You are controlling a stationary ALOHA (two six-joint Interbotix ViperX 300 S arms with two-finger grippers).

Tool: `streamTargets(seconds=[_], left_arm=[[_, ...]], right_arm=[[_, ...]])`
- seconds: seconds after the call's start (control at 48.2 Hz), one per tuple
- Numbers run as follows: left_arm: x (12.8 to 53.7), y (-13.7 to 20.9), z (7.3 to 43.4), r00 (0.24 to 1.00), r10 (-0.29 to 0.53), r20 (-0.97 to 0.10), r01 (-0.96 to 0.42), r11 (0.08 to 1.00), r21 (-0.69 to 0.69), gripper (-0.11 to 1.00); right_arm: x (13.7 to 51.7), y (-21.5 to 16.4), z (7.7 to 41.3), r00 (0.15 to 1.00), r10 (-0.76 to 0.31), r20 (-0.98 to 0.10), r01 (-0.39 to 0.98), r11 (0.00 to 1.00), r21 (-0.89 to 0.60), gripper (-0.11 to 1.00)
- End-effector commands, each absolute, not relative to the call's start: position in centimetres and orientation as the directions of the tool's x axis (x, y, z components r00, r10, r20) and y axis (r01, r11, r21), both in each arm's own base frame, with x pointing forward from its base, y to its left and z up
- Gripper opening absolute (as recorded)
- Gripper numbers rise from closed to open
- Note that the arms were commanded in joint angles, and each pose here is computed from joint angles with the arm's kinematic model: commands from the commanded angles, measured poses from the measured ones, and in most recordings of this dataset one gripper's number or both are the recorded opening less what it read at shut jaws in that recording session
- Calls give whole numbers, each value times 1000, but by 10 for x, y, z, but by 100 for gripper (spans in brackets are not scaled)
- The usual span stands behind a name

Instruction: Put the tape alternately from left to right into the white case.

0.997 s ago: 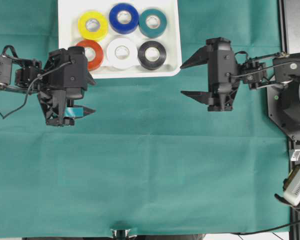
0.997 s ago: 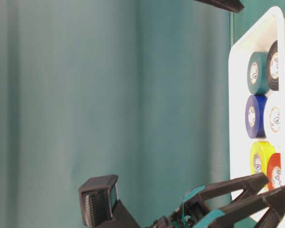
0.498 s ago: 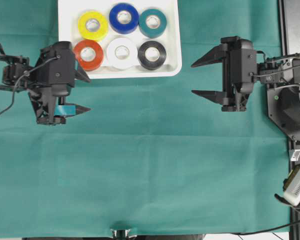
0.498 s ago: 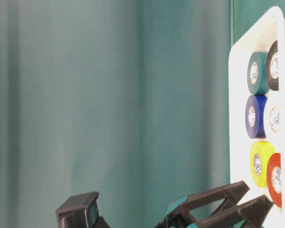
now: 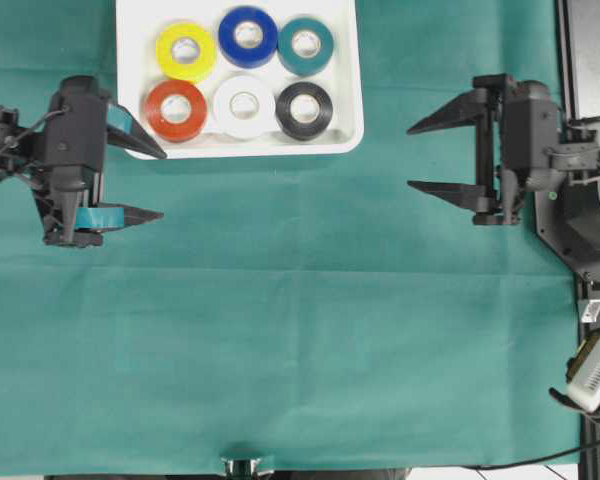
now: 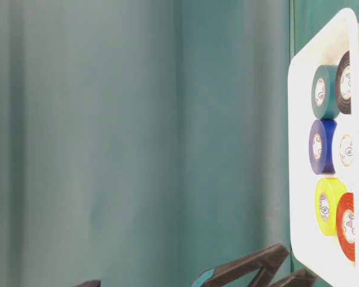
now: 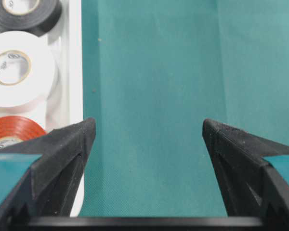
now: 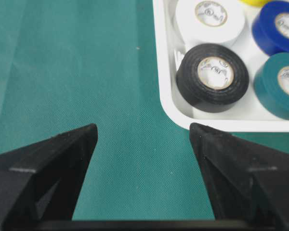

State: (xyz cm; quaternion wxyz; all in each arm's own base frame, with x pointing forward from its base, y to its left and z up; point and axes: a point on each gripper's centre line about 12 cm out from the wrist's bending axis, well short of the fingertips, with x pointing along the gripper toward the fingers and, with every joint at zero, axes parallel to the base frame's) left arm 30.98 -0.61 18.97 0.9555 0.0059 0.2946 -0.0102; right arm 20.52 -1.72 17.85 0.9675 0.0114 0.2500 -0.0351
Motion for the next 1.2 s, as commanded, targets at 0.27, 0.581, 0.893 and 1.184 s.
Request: streamTargets(seconds=[0.27,0.581,0.893,1.184], left_arm=[[300,-6,201,860,-16,-510,24,1000,9,92],[290,-1,202,873,-2,-488,9,1000,12,92],[273,-1,207,888,-3,-459,10,1000,13,92],[251,-1,212,908,-3,-419,9,1000,13,92]], right_arm=[[181,-15,190,923,-69,-377,76,997,5,92],[170,-16,184,922,-85,-379,92,996,1,92],[168,-16,180,918,-85,-387,92,996,1,92],[166,-15,178,918,-85,-387,93,996,2,92]])
